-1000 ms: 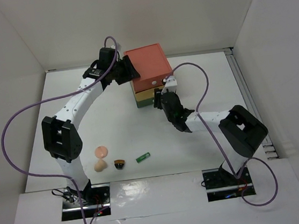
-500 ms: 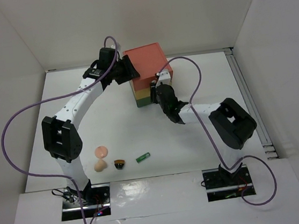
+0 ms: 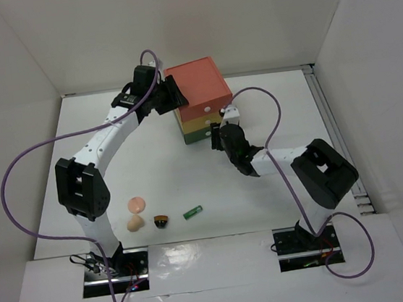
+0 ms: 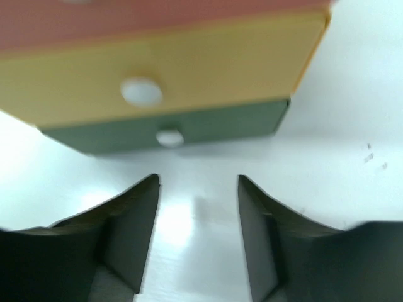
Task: Organize the makeup
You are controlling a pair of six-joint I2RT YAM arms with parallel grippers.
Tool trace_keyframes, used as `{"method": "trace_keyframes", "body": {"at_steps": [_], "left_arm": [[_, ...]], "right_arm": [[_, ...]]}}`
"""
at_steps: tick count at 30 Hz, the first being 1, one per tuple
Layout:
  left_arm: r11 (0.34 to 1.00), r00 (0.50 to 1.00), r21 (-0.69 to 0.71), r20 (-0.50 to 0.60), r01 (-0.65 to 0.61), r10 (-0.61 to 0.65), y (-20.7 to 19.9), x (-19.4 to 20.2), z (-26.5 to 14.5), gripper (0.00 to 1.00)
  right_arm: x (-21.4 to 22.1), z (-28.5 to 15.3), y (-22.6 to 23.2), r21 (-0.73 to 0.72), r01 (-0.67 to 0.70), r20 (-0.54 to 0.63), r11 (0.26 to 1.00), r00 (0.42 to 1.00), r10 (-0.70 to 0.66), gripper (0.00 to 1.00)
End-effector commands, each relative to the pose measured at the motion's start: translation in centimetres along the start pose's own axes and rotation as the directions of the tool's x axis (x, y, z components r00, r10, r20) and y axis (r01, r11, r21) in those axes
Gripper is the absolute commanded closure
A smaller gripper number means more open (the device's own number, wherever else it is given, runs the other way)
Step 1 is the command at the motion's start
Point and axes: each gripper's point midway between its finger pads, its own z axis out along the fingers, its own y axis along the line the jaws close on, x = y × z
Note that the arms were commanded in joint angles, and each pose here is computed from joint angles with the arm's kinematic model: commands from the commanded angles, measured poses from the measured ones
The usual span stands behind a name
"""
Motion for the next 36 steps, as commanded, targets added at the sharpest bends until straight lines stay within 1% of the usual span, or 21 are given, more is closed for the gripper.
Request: {"method": "trace_keyframes", "body": {"at_steps": [1,5,8,9,10,12,13,19,22,23,24,29,31,36], "left_arm": [[0.994,0.986,-0.103,-0.165,-0.034,0.017,2.9,4.8,0.0,0.38],[0.994,0.985,-0.108,-0.172,-0.034,0.015,3.1,5.0,0.3,0.38],[0.994,0.985,-0.108,-0.172,-0.034,0.015,3.1,5.0,0.3,0.40],[0.994,0.985,-0.108,-0.172,-0.034,0.015,3.1,5.0,0.3,0.40],[0.993,0.983,-0.111,-0.180,-0.042,0.022,3.3,5.2,0.2,0.40],[0.992,0.982,-0.116,-0.188,-0.042,0.020,3.5,5.4,0.5,0.40],[0.992,0.982,-0.116,-0.188,-0.042,0.020,3.5,5.4,0.5,0.40],[0.993,0.981,-0.110,-0.193,-0.048,0.026,3.2,5.7,0.5,0.40],[0.993,0.981,-0.110,-0.193,-0.048,0.026,3.2,5.7,0.5,0.41],[0.993,0.981,-0.110,-0.193,-0.048,0.026,3.2,5.7,0.5,0.41],[0.993,0.981,-0.110,-0.193,-0.048,0.026,3.2,5.7,0.5,0.42],[0.993,0.981,-0.110,-0.193,-0.048,0.026,3.2,5.7,0.5,0.42],[0.993,0.981,-0.110,-0.193,-0.048,0.026,3.2,5.7,0.5,0.42],[0.993,0.981,-0.112,-0.192,-0.039,0.017,3.1,5.7,0.5,0.43]], "right_arm": [[1.2,-1.0,-0.2,-0.016,0.013,-0.016,1.000,1.000,-0.013,0.38],[2.9,-0.1,0.1,-0.040,0.048,-0.037,0.998,0.998,-0.050,0.37],[3.4,1.2,0.9,-0.060,0.075,-0.033,0.995,0.996,-0.077,0.31],[3.1,1.6,0.9,-0.049,0.070,-0.018,0.996,0.997,-0.071,0.30],[3.9,2.0,0.8,-0.048,0.083,-0.025,0.995,0.996,-0.084,0.30],[2.8,2.6,1.5,-0.057,0.063,0.017,0.996,0.998,-0.063,0.30],[3.4,2.9,1.7,-0.066,0.066,0.010,0.996,0.998,-0.065,0.30],[1.9,3.8,3.3,-0.120,0.036,0.078,0.992,0.997,-0.026,0.30],[1.5,4.3,3.4,-0.130,0.017,0.097,0.991,0.995,-0.004,0.30],[2.0,4.5,3.3,-0.127,0.021,0.086,0.992,0.996,-0.010,0.30],[1.4,4.6,3.6,-0.130,0.016,0.098,0.991,0.995,-0.004,0.30],[1.9,5.5,2.9,-0.115,-0.018,0.093,0.993,0.995,0.029,0.30],[1.6,5.6,3.1,-0.121,-0.026,0.114,0.992,0.993,0.040,0.30],[1.6,6.2,3.0,-0.123,-0.029,0.117,0.992,0.992,0.044,0.33]]}}
